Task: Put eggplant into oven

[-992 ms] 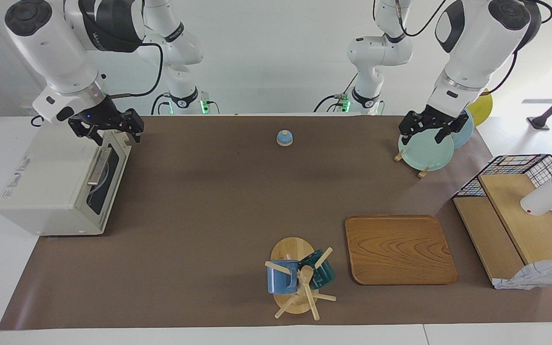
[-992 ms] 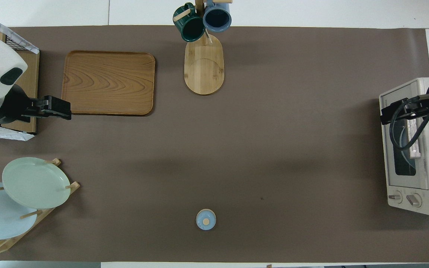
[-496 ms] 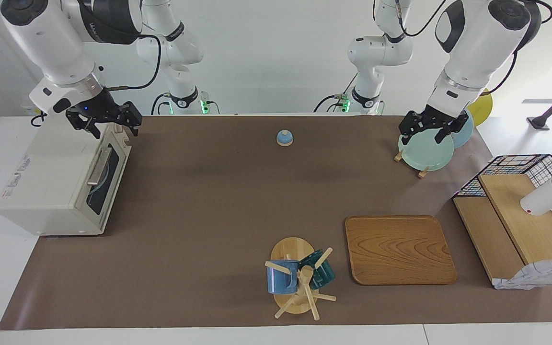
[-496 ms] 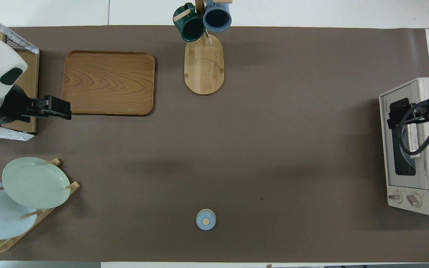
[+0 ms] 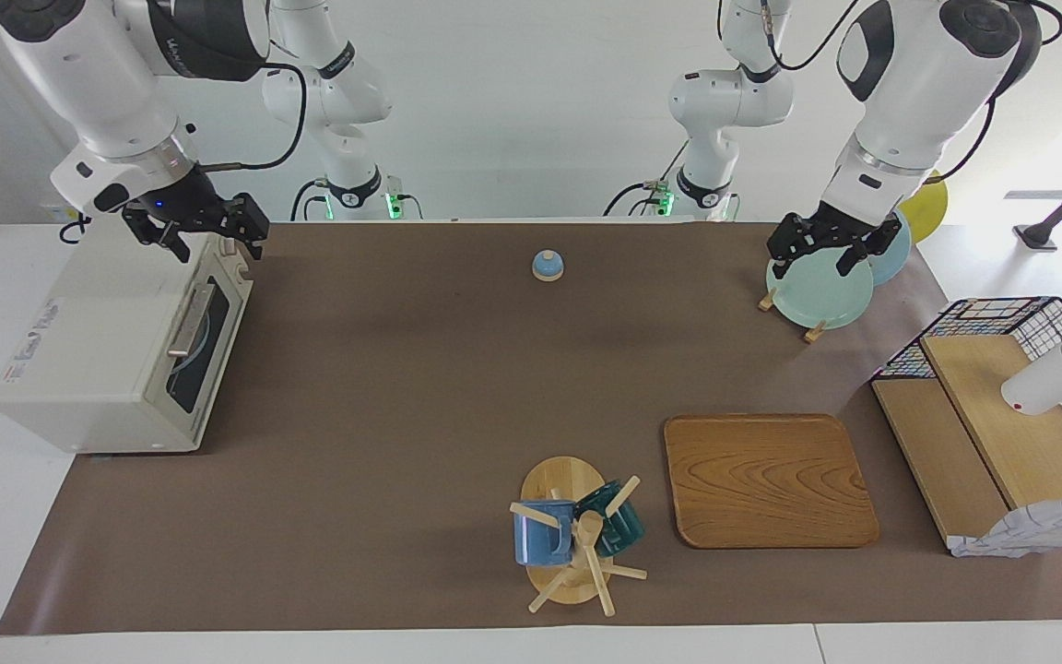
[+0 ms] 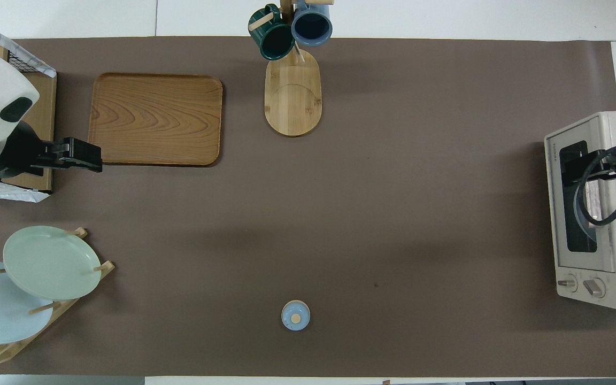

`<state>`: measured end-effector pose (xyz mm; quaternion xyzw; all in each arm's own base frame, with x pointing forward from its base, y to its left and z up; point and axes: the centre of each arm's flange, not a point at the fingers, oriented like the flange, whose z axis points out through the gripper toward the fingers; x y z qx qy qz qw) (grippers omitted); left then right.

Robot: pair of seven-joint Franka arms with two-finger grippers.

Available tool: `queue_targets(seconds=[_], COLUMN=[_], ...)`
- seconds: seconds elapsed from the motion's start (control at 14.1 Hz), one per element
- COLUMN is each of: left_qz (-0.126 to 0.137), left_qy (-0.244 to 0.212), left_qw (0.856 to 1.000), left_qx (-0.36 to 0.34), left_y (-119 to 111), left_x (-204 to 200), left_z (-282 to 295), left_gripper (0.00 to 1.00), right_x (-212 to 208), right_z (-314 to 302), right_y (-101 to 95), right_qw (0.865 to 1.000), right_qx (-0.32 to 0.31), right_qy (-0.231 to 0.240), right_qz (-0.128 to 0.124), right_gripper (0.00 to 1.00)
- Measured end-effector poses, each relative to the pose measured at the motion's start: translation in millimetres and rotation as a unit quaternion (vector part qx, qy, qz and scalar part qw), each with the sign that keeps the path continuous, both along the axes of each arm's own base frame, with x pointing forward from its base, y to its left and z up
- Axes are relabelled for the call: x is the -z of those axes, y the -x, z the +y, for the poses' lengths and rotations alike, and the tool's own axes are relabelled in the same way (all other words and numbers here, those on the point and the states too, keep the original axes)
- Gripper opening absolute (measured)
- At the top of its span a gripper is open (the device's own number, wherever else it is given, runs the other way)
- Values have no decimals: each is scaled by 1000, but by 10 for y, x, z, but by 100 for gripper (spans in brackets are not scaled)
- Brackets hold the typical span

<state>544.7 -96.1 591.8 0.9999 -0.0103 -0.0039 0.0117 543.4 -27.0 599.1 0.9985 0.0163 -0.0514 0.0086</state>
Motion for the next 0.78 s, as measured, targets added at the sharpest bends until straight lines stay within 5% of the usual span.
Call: queue_targets(seconds=[0.78], left_qz=[0], left_qy=[0], left_qw=[1000], left_qx=[0], left_y=[0], left_x=[0], left_z=[0], left_gripper=[100], right_x=[-38], right_z=[5], right_y=[16], right_qw=[1000], right_qx=[0], right_qy=[0], right_qz=[-4], right_gripper=[100])
